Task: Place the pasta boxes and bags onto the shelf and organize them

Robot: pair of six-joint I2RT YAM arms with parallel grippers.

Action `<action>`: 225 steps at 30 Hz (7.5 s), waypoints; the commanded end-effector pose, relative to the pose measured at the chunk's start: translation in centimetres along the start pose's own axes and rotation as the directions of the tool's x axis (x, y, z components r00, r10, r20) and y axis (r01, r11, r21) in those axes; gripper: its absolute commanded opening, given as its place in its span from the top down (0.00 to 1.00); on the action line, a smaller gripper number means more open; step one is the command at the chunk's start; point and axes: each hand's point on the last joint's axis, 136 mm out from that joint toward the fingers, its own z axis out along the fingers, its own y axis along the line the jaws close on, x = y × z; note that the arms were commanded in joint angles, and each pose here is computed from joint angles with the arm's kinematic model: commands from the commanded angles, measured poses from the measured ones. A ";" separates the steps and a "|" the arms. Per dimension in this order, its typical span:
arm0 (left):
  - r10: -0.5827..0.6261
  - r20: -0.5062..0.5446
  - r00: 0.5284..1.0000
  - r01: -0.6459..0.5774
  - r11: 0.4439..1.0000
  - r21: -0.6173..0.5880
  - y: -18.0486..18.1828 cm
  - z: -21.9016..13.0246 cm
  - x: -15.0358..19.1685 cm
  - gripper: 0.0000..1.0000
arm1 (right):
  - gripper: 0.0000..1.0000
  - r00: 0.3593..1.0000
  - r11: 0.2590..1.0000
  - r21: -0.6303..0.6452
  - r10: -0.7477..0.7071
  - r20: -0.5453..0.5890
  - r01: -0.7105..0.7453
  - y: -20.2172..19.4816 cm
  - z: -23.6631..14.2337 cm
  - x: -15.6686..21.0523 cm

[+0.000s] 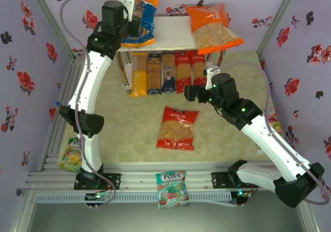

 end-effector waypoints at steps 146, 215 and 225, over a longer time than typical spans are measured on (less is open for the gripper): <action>-0.340 -0.585 0.736 0.520 0.838 0.167 -10.0 -18.1 36.0 0.45 | 0.01 0.799 0.989 0.119 0.004 -0.601 0.084 2.3 7.4 21.4; -0.420 -0.544 0.727 0.563 0.818 0.120 -6.9 -18.8 36.4 0.49 | 1.00 0.806 0.998 0.061 0.029 -0.591 0.008 1.9 7.4 18.9; -0.418 -0.545 0.727 0.560 0.819 0.120 -7.0 -18.8 36.5 0.49 | 1.00 0.930 0.989 -0.150 -0.041 -0.365 -0.015 6.9 -0.8 7.7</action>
